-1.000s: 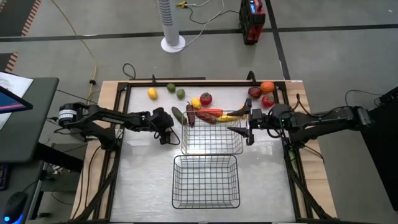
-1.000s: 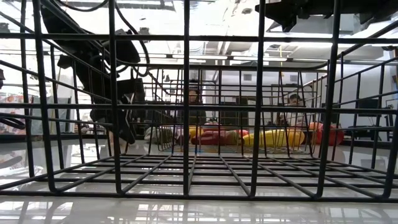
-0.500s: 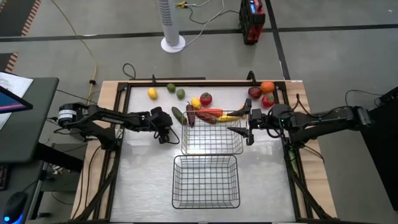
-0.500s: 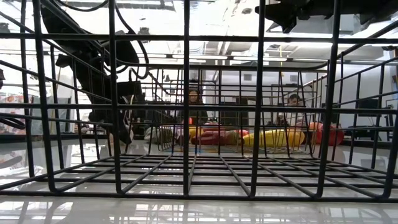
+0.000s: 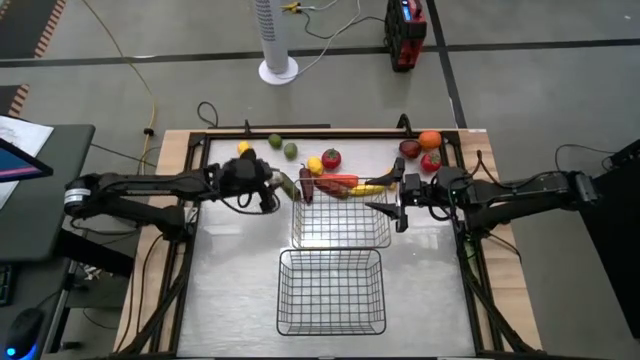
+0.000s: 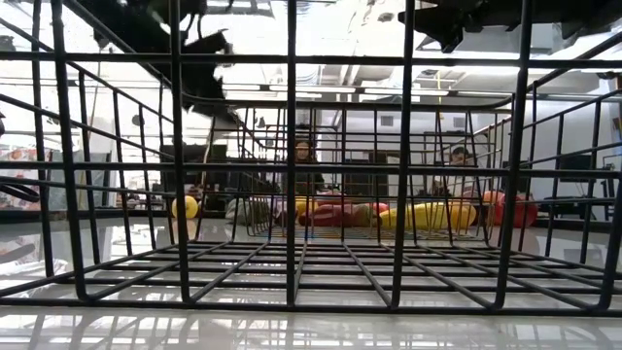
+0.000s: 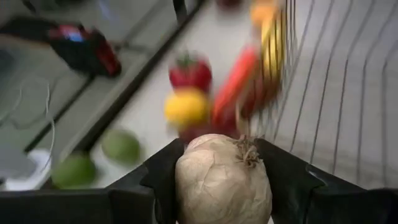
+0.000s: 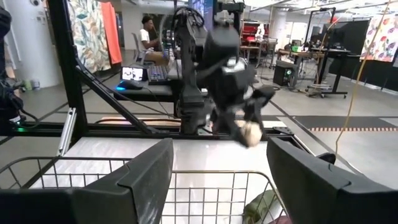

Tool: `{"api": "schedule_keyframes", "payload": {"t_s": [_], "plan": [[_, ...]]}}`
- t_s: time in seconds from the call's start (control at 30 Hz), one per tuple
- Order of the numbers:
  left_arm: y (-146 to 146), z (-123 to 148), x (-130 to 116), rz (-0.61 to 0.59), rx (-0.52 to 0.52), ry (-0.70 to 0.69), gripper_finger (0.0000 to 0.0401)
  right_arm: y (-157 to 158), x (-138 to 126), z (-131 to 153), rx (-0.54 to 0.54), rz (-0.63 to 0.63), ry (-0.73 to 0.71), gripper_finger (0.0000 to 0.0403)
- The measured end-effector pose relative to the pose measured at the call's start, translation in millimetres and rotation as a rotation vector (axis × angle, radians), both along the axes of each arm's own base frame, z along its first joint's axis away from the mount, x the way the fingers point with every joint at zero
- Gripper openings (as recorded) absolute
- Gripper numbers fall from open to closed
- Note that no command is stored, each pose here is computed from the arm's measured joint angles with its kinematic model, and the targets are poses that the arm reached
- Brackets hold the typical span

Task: Sort produce into baskets
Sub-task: Put the garlic into the top wire basket, then put the green chili pepper into the top wire basket

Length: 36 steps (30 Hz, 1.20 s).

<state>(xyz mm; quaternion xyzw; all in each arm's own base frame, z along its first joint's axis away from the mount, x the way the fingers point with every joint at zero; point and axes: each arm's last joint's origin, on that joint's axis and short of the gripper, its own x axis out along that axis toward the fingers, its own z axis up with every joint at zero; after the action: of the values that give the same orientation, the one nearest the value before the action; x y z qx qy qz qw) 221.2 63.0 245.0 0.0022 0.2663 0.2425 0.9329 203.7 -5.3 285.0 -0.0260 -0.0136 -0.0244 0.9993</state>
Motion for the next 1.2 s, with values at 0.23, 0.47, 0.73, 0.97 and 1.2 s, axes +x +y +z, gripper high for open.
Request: {"api": "schedule_keyframes", "payload": {"t_s": [0.23, 0.47, 0.73, 0.97, 1.2], "plan": [[-10, 10, 30, -0.162, -0.083, -0.285, 0.0171, -1, 0, 2, 0.002, -0.006, -0.016, 0.0286], [-26, -12, 86, -0.309, -0.173, -0.248, 0.0172, -1, 0, 1, 0.010, -0.005, -0.016, 0.0286], [-26, -8, 112, -0.327, -0.190, -0.103, 0.0232, 0, 0, -1, -0.001, 0.002, 0.011, 0.0286], [-26, 6, 108, -0.351, -0.113, -0.098, 0.0289, -5, 0, -1, -0.009, -0.026, 0.017, 0.0286], [-8, 26, 77, -0.228, 0.017, 0.022, 0.0286, -9, -1, -5, -0.033, -0.045, 0.057, 0.0286]]}}
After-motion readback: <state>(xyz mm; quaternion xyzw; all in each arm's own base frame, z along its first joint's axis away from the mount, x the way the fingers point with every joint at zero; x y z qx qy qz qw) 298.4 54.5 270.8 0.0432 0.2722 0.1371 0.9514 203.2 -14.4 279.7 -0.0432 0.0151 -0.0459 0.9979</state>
